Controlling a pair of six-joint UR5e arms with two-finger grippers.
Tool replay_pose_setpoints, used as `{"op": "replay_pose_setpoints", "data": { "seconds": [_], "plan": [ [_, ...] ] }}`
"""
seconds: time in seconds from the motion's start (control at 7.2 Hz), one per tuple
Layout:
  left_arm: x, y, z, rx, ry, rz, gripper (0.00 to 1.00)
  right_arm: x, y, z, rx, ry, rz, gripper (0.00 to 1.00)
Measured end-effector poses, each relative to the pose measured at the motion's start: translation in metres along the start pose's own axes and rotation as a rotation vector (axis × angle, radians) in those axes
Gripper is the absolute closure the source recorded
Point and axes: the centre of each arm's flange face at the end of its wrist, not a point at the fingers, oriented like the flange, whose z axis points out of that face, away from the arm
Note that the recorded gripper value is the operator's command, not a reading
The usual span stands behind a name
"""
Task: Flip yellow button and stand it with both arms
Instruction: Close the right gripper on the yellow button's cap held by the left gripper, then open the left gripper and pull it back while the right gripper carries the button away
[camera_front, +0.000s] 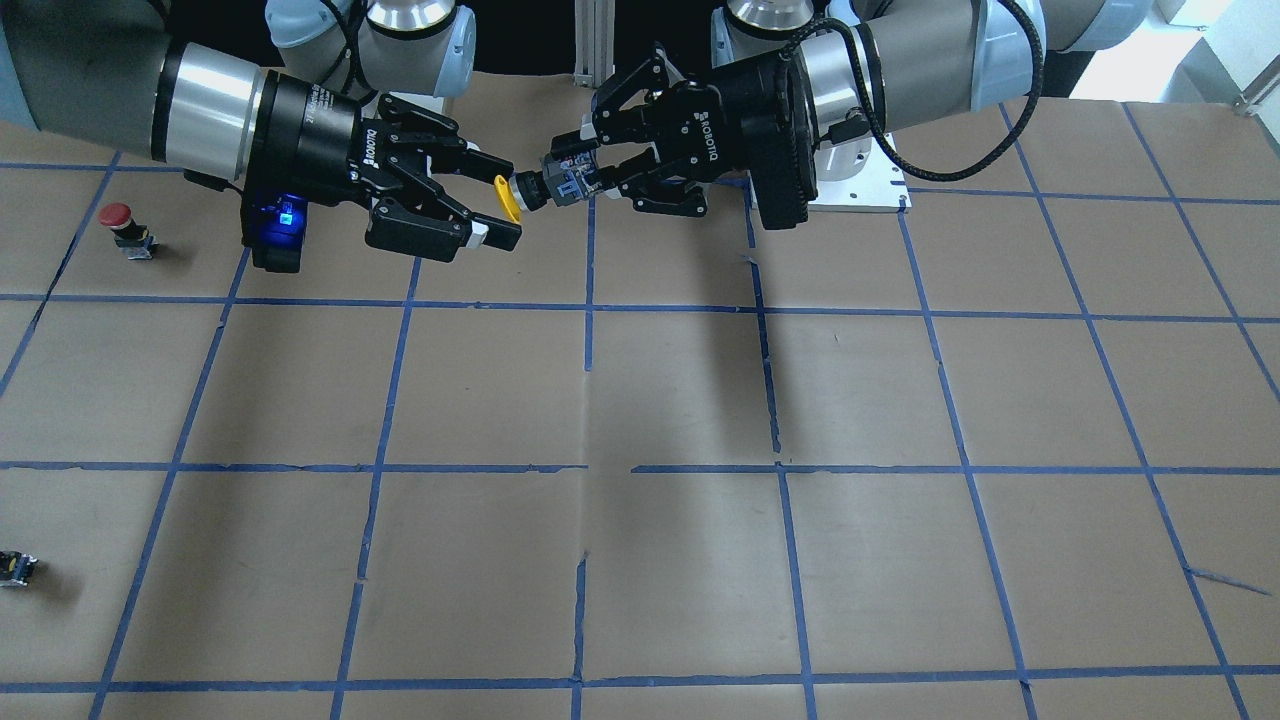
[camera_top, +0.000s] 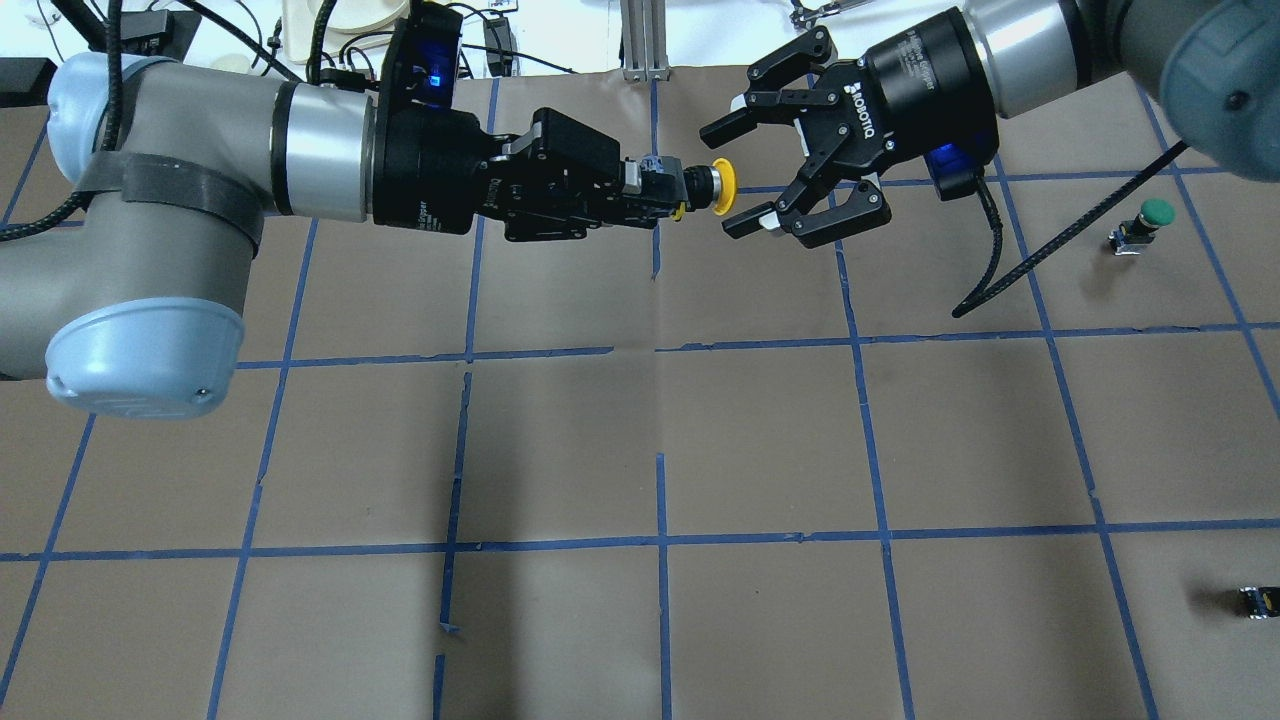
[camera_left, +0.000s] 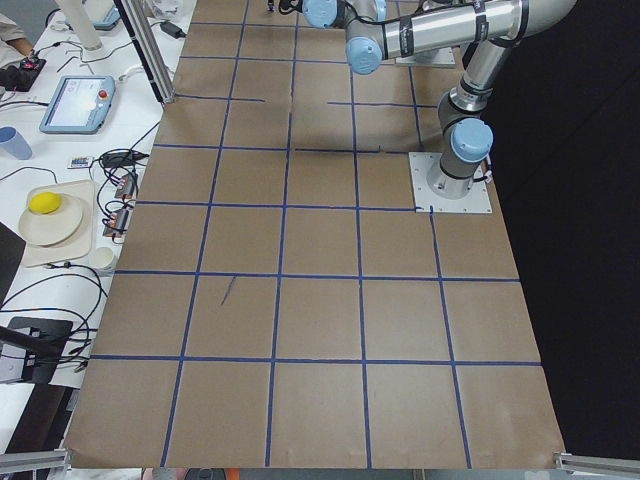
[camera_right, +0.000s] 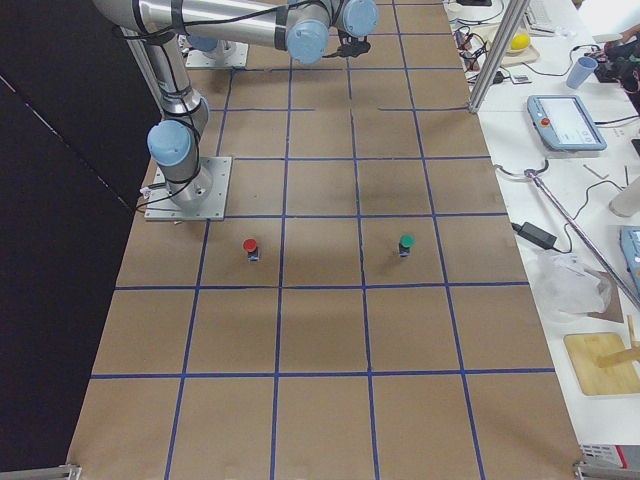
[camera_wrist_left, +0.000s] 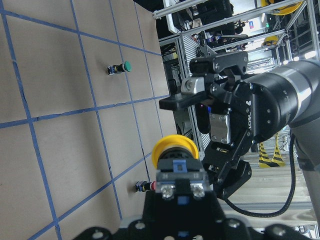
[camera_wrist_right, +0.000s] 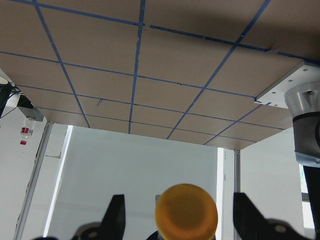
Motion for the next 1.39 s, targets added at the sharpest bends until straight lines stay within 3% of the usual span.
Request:
{"op": "replay_pose_setpoints", "data": {
  "seconds": [0.14, 0.42, 0.56, 0.69, 1.39],
  "plan": [
    [0.0006, 0.0001, 0.0001, 0.000, 0.002, 0.001, 0.94, -0.0004, 0.0001, 0.0003, -0.008, -0.003, 0.002, 0.84],
    [0.0007, 0.0003, 0.0001, 0.000, 0.001, 0.002, 0.93, -0.0017, 0.0018, 0.0008, -0.035, -0.017, 0.008, 0.87],
    [0.0004, 0.0004, 0.0002, 0.000, 0.000, 0.003, 0.71, -0.0020, 0.0022, 0.0007, -0.040, -0.020, 0.008, 0.87],
    [0.0005, 0.0002, 0.0000, 0.000, -0.002, 0.006, 0.03, -0.0022, 0.0023, 0.0001, -0.041, -0.022, 0.008, 0.87],
    [0.0018, -0.0017, -0.0011, 0.001, -0.022, 0.008, 0.01, -0.0046, -0.0022, -0.0067, -0.030, -0.035, -0.001, 0.87]
  ]
}}
